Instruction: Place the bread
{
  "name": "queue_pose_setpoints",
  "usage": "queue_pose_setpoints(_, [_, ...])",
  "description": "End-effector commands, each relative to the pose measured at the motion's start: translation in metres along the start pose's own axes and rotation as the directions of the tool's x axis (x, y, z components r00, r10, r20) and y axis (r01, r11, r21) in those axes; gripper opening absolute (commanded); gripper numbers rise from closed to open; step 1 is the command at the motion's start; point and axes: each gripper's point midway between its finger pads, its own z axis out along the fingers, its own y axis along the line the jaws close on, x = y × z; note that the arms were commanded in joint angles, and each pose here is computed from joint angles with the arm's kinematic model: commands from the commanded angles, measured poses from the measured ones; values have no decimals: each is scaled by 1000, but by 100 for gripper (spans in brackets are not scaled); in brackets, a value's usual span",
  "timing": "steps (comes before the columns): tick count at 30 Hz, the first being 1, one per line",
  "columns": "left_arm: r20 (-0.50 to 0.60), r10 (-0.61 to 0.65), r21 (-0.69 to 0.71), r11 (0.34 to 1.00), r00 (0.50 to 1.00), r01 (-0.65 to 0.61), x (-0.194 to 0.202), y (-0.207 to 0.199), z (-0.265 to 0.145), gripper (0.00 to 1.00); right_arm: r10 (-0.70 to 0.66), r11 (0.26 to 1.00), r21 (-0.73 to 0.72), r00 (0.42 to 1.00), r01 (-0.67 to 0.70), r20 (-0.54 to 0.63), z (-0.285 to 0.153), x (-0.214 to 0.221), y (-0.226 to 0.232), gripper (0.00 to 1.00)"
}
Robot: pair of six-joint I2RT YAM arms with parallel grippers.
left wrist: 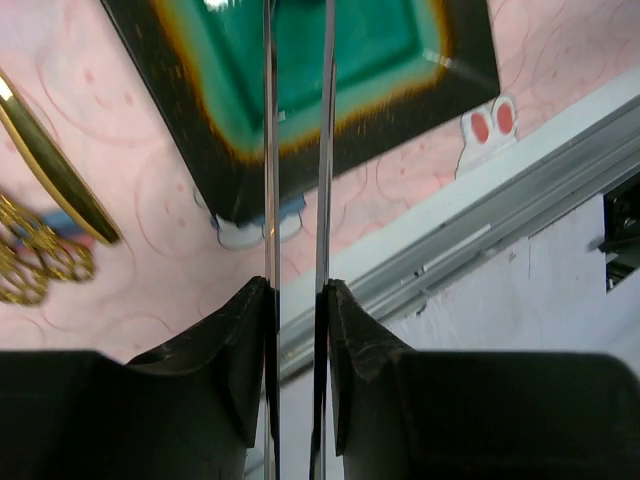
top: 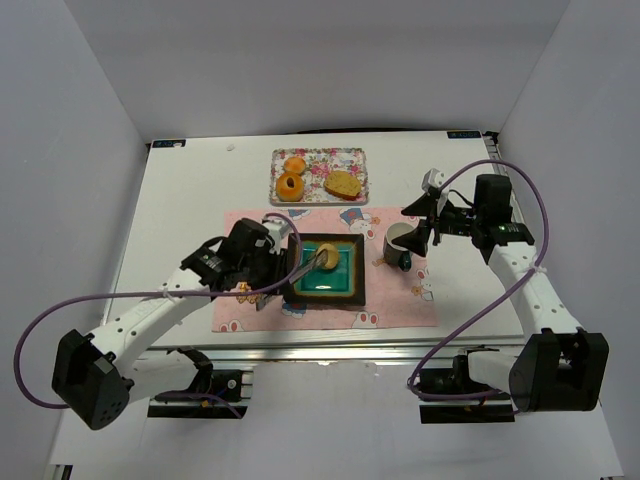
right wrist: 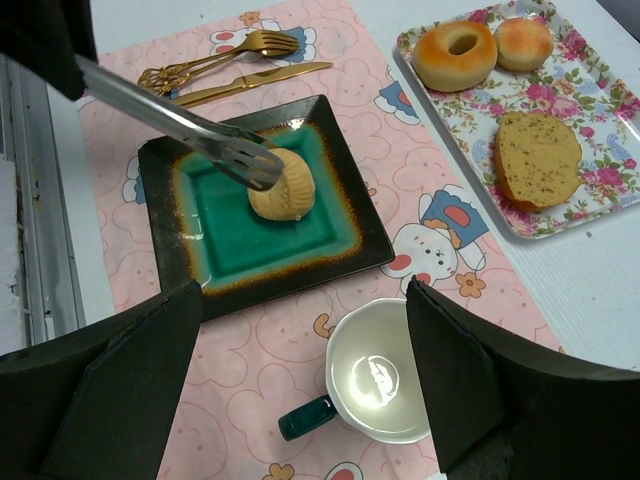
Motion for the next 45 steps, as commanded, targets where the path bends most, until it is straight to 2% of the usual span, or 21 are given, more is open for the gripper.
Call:
queue_pose_setpoints(1, [13,-88,51,995,996,87,8,-17,-7,0,-4,1000,-17,1000,4,24,-2,-18,-2,87])
queue_pose_setpoints(5, [-6,-94,30,995,996,95,21,-13,3,11,4,1000,-16,1000,-4,23,-2,-19,-3,87])
queue_pose_setpoints(6, [-3,-96,23,995,995,96,22,-12,4,20,5,1000,-18,1000,-5,23,-2,-19,-2,87])
queue_pose_setpoints(8, [11,-96,7,995,995,96,20,-9,4,24,6,1000,-19,1000,-6,22,-3,-19,-1,87])
queue_pose_setpoints(9, [25,-96,-8,995,995,97,18,-7,3,30,11,1000,-19,1000,-10,20,-3,-18,0,87])
queue_pose_setpoints(15, [94,-96,-27,995,991,99,1,-6,-9,39,13,1000,-22,1000,-13,19,-3,-16,2,87])
queue_pose_setpoints(16, [108,-96,-40,994,989,101,-2,-4,-10,43,16,1000,-24,1000,-15,19,-3,-16,3,87])
queue_pose_setpoints(23, [121,-101,-45,993,987,107,-9,-5,-11,50,17,999,-28,1000,-17,21,-3,-15,5,87])
queue_pose_setpoints(31, [146,-96,-50,993,985,104,-21,-8,-17,52,16,999,-32,1000,-15,24,-3,-16,6,87])
queue_pose_setpoints(42, [195,-62,-136,987,979,89,-44,-1,-39,54,11,999,-39,999,-10,32,-3,-17,7,87])
queue_pose_setpoints(44, [231,-62,-139,986,971,96,-55,-2,-42,50,11,999,-40,999,-10,33,-3,-17,7,87])
queue_pose_setpoints(45, [249,-66,-141,985,966,103,-62,-2,-41,44,16,999,-40,999,-14,33,-3,-16,7,87])
